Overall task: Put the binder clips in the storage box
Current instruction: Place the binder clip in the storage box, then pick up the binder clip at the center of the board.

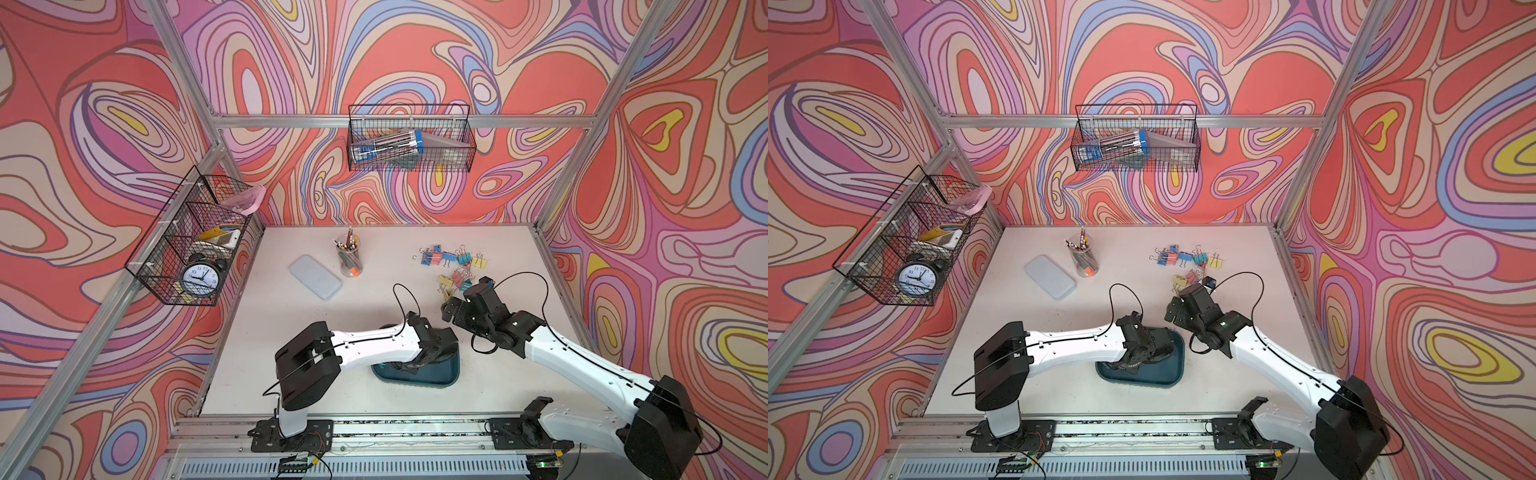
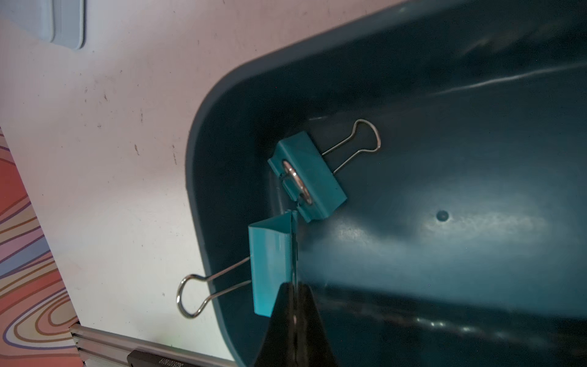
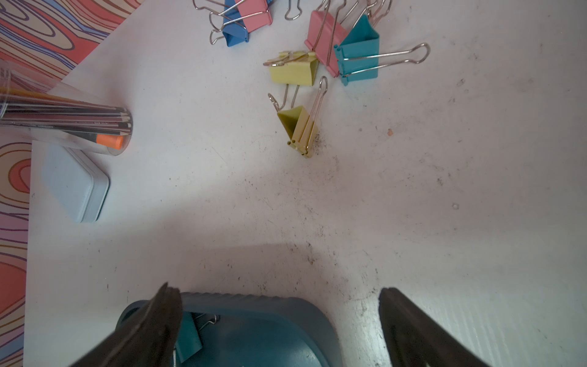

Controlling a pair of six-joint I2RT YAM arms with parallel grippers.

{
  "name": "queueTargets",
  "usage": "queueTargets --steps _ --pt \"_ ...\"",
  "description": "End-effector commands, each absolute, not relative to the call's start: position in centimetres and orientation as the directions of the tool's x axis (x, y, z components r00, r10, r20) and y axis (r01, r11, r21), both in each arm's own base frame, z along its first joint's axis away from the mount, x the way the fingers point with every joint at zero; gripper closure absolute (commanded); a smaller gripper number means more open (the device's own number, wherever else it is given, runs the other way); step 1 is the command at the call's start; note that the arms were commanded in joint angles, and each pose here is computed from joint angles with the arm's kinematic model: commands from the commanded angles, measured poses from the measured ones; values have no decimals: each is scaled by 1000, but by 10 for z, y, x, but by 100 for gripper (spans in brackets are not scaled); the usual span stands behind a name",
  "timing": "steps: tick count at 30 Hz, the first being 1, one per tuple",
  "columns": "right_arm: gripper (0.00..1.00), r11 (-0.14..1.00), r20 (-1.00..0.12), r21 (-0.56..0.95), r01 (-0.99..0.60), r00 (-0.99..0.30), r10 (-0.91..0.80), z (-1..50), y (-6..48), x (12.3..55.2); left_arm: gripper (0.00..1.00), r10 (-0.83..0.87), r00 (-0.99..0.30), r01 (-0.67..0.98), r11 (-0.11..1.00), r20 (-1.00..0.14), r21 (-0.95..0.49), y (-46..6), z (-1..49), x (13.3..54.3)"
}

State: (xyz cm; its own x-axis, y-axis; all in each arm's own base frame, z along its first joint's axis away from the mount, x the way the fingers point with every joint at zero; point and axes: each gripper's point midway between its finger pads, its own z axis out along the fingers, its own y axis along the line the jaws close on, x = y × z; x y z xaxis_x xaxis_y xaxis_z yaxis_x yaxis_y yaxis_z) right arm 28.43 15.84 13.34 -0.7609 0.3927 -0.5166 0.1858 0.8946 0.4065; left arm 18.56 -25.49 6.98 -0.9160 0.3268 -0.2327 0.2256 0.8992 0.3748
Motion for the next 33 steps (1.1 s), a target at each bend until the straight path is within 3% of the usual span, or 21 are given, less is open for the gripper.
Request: queueTargets --steps 1,5,13,19,23,29,33 --pt "2 894 -531 417 164 -754 386 142 159 285 91 327 -901 210 903 -283 375 -257 71 187" --pt "2 911 -556 379 160 -748 363 148 154 290 68 332 -876 233 926 -350 296 -268 95 189" --pt "2 968 -611 246 53 -766 198 164 161 332 49 310 -741 273 949 -596 155 -269 188 206" --pt "7 983 -544 182 33 -829 128 138 162 374 30 237 -591 298 952 -771 65 -245 247 212" --pt "15 994 -510 73 82 -854 108 114 152 390 17 142 -603 274 961 -785 -37 -228 247 213" --pt "25 994 -440 50 102 -891 114 68 154 389 3 2 -689 211 957 -725 -198 -214 215 207" --pt "41 995 -437 39 95 -894 102 56 154 390 1 -11 -701 215 950 -713 -226 -216 207 206"
